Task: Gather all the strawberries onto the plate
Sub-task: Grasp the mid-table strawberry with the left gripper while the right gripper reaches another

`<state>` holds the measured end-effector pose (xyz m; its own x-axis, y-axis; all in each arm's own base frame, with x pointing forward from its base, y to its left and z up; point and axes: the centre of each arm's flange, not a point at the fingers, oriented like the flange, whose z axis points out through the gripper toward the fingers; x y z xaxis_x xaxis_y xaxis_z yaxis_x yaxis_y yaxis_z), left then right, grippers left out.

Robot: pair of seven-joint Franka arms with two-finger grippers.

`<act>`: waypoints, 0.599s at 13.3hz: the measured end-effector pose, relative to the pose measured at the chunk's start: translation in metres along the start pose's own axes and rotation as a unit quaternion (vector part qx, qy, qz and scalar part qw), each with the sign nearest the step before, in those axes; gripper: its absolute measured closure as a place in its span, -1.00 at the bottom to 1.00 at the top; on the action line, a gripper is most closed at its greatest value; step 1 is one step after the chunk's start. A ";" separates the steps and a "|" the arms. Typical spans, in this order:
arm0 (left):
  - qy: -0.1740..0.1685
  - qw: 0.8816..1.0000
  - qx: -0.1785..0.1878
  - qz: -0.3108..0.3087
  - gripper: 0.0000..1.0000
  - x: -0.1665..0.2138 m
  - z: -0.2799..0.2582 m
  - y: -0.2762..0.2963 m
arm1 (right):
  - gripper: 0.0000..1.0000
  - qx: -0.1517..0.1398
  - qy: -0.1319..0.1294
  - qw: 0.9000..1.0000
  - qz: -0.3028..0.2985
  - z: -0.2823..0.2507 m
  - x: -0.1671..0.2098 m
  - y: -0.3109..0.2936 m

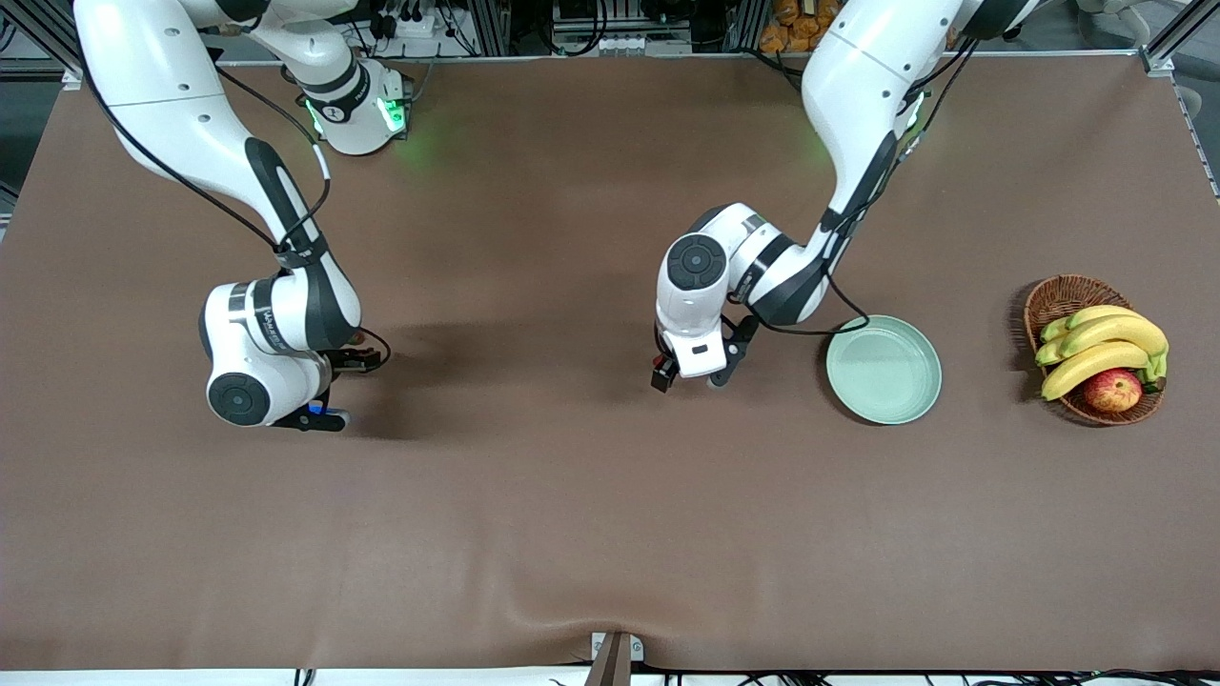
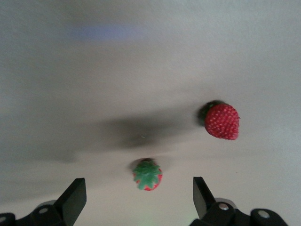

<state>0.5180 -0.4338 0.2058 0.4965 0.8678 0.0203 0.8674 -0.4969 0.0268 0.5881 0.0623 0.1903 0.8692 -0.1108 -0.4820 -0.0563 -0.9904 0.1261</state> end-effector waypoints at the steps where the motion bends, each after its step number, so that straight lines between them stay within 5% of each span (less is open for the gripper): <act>1: 0.000 1.000 0.002 -0.001 -1.00 -0.005 0.004 -0.002 | -1.00 0.002 -0.005 1.000 -0.004 0.005 0.000 0.006; 5: 0.002 1.000 0.011 -0.014 -1.00 -0.015 0.017 -0.007 | -0.95 0.008 -0.019 1.000 -0.015 0.019 0.000 0.026; 8: 0.003 1.000 0.015 -0.017 -0.91 -0.012 0.025 -0.007 | -0.71 0.008 -0.024 1.000 -0.019 0.024 -0.002 0.024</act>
<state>0.5066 -0.4410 0.1804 0.4659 0.8845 0.0259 0.8848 -0.4660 -0.0020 0.5729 0.0371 0.1738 0.8459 -0.0772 -0.5277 -0.0321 -0.9950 0.0942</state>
